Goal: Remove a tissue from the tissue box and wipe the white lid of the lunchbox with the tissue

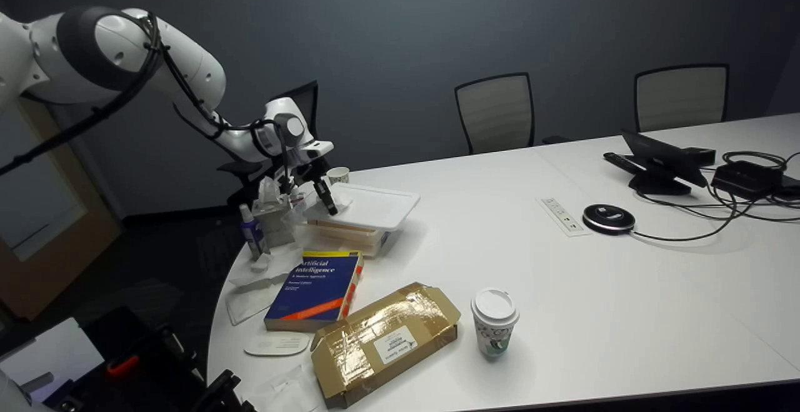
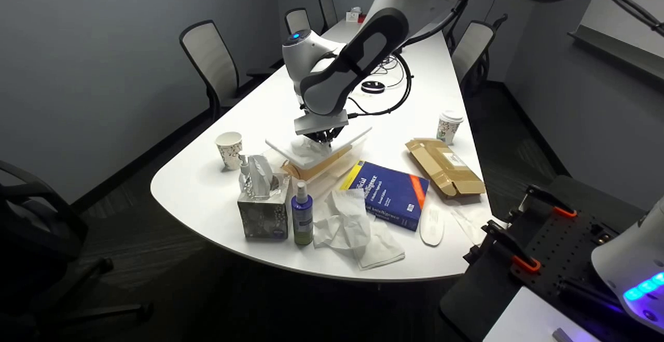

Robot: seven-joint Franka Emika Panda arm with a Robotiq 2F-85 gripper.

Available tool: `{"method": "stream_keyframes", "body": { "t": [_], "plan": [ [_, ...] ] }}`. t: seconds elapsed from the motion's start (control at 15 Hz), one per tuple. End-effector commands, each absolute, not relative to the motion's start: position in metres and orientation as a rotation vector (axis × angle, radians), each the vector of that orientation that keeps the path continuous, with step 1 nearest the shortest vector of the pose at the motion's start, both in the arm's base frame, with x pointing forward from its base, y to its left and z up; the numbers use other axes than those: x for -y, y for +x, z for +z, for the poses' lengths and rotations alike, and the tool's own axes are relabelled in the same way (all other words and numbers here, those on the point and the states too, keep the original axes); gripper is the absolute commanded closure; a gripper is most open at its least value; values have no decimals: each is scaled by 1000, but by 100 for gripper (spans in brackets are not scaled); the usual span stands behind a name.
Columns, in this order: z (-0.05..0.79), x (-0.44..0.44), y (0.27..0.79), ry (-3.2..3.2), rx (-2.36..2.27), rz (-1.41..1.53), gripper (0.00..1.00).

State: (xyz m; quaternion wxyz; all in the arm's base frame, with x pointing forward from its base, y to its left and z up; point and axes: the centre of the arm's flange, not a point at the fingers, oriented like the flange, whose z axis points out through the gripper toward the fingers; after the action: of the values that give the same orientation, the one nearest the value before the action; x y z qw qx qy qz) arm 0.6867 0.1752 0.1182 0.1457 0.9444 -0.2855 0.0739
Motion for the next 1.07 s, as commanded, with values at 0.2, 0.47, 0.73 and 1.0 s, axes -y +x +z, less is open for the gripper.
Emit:
{"method": "stream_keyframes", "body": {
  "t": [0.2,0.47,0.73,1.0],
  "plan": [
    [131,-165,685,2676,816,229,100],
    [126,-197,690,2807,766,206,100],
    [126,-237,686,2947,693,174,100],
    [131,-252,679,3055,625,74,100]
  ]
}}
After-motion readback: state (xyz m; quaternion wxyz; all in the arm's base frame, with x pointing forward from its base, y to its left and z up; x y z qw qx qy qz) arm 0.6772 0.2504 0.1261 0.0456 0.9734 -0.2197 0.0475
